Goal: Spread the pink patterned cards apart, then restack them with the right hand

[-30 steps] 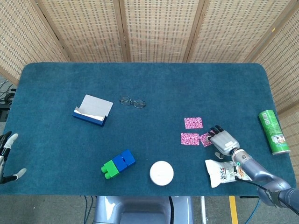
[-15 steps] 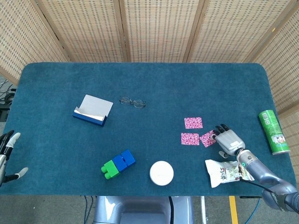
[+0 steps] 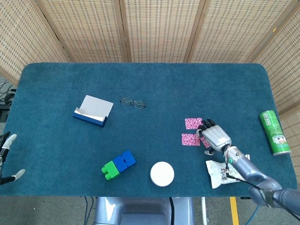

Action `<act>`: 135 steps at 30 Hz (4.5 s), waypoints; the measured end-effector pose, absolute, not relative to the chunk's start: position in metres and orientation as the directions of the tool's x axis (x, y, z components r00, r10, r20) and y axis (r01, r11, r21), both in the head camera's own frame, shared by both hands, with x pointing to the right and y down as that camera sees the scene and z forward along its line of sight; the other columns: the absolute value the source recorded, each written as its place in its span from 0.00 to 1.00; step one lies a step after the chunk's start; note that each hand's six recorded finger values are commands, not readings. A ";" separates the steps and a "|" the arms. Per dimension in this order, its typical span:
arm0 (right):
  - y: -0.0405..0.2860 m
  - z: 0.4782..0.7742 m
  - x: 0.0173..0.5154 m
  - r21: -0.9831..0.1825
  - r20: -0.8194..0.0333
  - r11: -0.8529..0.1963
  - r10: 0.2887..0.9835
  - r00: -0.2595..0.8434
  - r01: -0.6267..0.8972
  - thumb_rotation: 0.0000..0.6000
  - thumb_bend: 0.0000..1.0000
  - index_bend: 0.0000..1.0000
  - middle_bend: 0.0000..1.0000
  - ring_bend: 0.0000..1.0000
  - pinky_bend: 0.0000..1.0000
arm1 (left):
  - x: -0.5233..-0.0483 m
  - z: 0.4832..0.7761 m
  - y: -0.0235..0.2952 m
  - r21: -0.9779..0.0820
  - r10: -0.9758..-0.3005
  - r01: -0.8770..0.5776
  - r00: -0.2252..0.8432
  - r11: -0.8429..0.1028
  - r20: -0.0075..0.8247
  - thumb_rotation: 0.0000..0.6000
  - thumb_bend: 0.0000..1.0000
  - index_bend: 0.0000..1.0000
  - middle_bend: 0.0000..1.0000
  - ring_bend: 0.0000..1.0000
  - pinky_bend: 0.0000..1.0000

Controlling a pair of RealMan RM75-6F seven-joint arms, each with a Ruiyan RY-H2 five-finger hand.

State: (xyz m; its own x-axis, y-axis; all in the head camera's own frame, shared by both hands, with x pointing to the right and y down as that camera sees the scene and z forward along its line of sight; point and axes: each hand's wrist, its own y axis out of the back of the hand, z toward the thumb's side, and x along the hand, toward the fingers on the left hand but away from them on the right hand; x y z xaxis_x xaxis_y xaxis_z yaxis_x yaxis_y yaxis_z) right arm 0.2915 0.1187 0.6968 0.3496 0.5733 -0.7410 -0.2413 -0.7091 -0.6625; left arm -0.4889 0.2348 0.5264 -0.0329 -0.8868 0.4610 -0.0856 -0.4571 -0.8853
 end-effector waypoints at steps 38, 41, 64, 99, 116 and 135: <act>0.114 0.741 0.265 -0.657 -0.748 -0.724 0.594 0.296 -0.210 1.00 0.26 0.32 0.19 0.00 0.00 | -0.504 0.520 0.239 -0.887 -0.887 -0.081 -0.052 -0.455 0.460 1.00 0.06 0.00 0.00 0.00 0.00; 0.116 0.741 0.266 -0.656 -0.749 -0.726 0.593 0.297 -0.205 1.00 0.26 0.32 0.19 0.00 0.00 | -0.503 0.520 0.239 -0.887 -0.887 -0.080 -0.051 -0.454 0.459 1.00 0.06 0.00 0.00 0.00 0.00; 0.119 0.741 0.270 -0.686 -0.718 -0.708 0.623 0.310 -0.167 1.00 0.26 0.32 0.16 0.00 0.00 | -0.501 0.519 0.238 -0.889 -0.888 -0.077 -0.049 -0.452 0.456 1.00 0.06 0.00 0.00 0.00 0.00; 0.123 0.746 0.271 -0.707 -0.695 -0.694 0.649 0.310 -0.132 1.00 0.26 0.32 0.08 0.00 0.00 | -0.502 0.518 0.239 -0.889 -0.890 -0.082 -0.048 -0.450 0.454 1.00 0.06 0.00 0.00 0.00 0.00; 0.124 0.751 0.278 -0.701 -0.704 -0.697 0.643 0.301 -0.151 1.00 0.26 0.32 0.08 0.00 0.00 | -0.501 0.519 0.239 -0.890 -0.890 -0.080 -0.048 -0.449 0.454 1.00 0.06 0.00 0.00 0.00 0.00; 0.129 0.752 0.281 -0.699 -0.705 -0.699 0.638 0.309 -0.152 1.00 0.26 0.39 0.11 0.00 0.00 | -0.500 0.519 0.238 -0.891 -0.891 -0.080 -0.048 -0.447 0.451 1.00 0.06 0.00 0.00 0.00 0.00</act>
State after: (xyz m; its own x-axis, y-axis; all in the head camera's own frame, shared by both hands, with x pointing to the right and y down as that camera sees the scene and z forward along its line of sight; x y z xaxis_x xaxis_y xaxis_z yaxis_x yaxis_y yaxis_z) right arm 0.2806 0.1291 0.7524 0.3094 0.6379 -0.7053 -0.1519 -0.6990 -0.6988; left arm -0.5001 0.2382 0.5191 -0.0479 -0.8911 0.4512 -0.0803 -0.4468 -0.8910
